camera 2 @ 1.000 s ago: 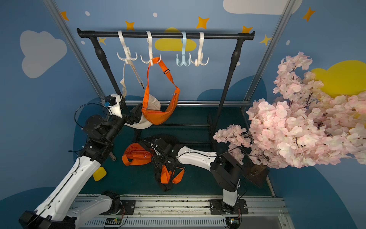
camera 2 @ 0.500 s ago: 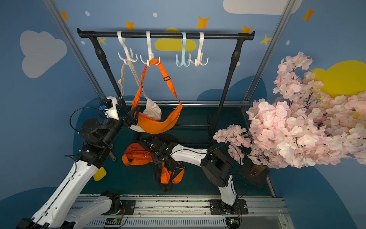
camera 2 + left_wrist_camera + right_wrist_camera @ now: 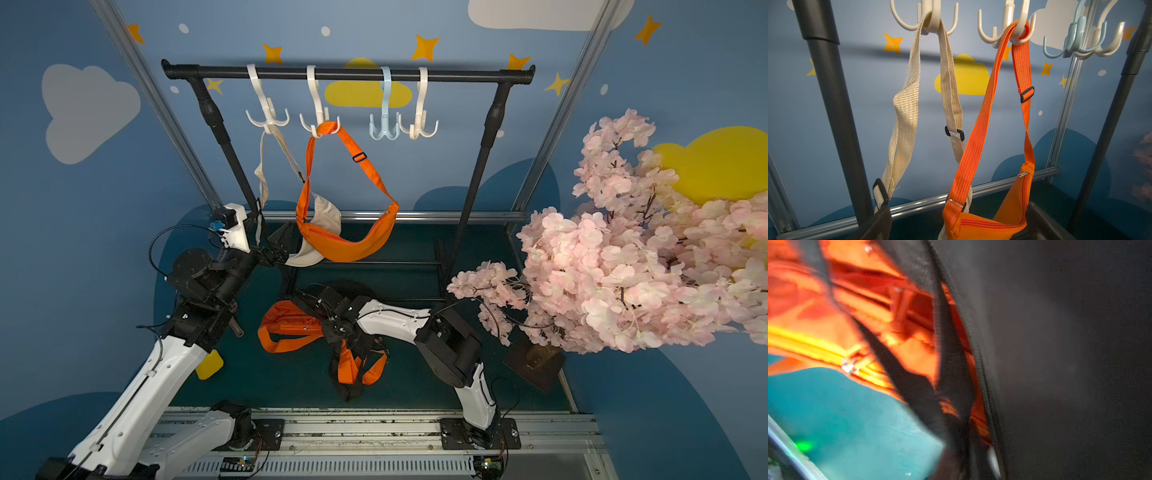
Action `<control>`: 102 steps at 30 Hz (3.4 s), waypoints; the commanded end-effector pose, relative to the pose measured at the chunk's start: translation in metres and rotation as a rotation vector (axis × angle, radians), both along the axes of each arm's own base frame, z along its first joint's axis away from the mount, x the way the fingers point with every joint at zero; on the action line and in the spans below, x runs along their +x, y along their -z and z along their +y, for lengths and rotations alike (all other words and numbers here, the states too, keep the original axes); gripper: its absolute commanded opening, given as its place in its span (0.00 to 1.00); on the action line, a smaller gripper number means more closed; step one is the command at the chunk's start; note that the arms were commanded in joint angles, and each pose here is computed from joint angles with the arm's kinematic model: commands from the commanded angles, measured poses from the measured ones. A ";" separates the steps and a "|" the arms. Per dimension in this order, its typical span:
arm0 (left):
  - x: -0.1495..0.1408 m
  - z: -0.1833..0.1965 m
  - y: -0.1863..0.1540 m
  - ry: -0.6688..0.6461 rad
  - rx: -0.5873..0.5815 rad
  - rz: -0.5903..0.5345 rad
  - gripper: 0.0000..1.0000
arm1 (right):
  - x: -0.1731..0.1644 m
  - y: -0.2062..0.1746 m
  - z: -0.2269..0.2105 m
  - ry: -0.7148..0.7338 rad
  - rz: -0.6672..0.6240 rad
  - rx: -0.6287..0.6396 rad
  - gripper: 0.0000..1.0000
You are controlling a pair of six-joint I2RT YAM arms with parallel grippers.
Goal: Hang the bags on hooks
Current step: Pick up the bag from the bag.
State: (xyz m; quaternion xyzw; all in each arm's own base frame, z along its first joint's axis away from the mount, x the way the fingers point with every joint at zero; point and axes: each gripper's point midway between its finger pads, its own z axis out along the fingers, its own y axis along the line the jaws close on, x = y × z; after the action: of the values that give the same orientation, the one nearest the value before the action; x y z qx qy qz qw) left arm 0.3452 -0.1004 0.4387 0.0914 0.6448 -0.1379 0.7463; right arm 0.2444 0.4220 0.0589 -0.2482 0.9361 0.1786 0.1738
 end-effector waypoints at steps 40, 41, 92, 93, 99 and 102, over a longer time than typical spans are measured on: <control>-0.018 -0.090 0.157 0.543 0.538 0.146 0.93 | 0.050 -0.253 -0.035 -0.331 -0.569 0.393 0.00; -0.010 -0.089 0.160 0.508 0.544 0.150 0.93 | 0.048 -0.254 -0.035 -0.342 -0.570 0.396 0.00; 0.029 -0.117 0.076 0.298 0.388 0.108 0.04 | 0.053 -0.190 -0.092 0.061 -0.460 0.347 0.00; 0.030 -0.118 0.072 0.305 0.375 0.111 0.04 | 0.058 -0.203 -0.100 0.068 -0.498 0.331 0.00; 0.025 -0.127 0.047 0.356 0.309 0.098 0.04 | 0.075 -0.274 -0.138 0.109 -0.699 0.283 0.00; 0.022 -0.129 0.032 0.372 0.281 0.070 0.04 | 0.082 -0.301 -0.151 0.124 -0.769 0.277 0.00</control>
State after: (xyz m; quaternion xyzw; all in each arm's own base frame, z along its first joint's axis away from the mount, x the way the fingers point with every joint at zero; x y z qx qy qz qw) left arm 0.3711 -0.2255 0.3902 0.3139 0.6652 -0.1589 0.6586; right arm 0.3203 0.2917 0.3448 -0.2072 0.7872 0.2369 0.5303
